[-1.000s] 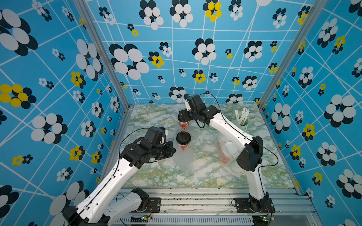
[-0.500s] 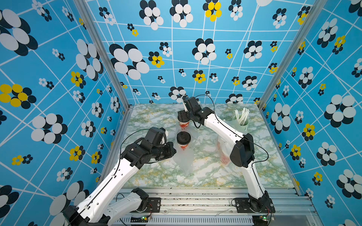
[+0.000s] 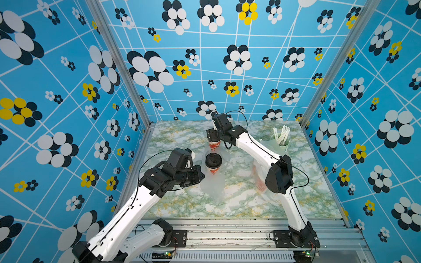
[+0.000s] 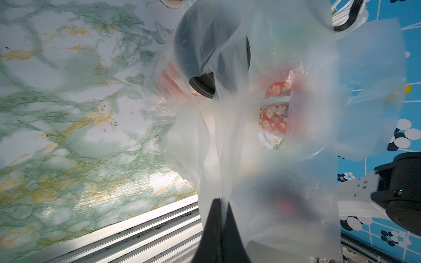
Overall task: Pack milk tea into plastic carrier bags
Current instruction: Move the milk tea cup to the center of the board.
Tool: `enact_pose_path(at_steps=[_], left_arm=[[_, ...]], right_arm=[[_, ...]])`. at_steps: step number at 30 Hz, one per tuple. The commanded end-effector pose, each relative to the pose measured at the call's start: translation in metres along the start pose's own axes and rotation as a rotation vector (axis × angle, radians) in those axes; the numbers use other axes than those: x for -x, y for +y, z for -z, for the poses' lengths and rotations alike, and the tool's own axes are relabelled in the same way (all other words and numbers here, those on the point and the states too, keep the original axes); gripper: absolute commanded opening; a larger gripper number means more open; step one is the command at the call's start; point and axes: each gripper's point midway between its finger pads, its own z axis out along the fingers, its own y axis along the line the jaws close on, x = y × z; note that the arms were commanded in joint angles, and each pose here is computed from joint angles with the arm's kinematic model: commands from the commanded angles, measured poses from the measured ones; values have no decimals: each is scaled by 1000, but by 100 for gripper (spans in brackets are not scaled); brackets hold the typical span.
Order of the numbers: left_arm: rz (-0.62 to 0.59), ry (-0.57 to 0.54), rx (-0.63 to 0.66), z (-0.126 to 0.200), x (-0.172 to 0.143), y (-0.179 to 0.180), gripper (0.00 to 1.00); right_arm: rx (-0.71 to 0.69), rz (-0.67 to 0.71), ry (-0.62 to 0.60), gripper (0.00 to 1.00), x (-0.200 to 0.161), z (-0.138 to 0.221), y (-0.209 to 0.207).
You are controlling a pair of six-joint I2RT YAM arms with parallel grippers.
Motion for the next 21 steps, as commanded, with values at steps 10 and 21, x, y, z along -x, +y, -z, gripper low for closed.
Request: enact_pose_path(at_steps=[10,21], left_arm=[[16,-6,12,3,-2,6,0],[18,-2,13,2,-3,7,0]], right_arm=[[-77,42,41,73,-15,-4,-17],[-183,84,2,70,-2,21,-41]])
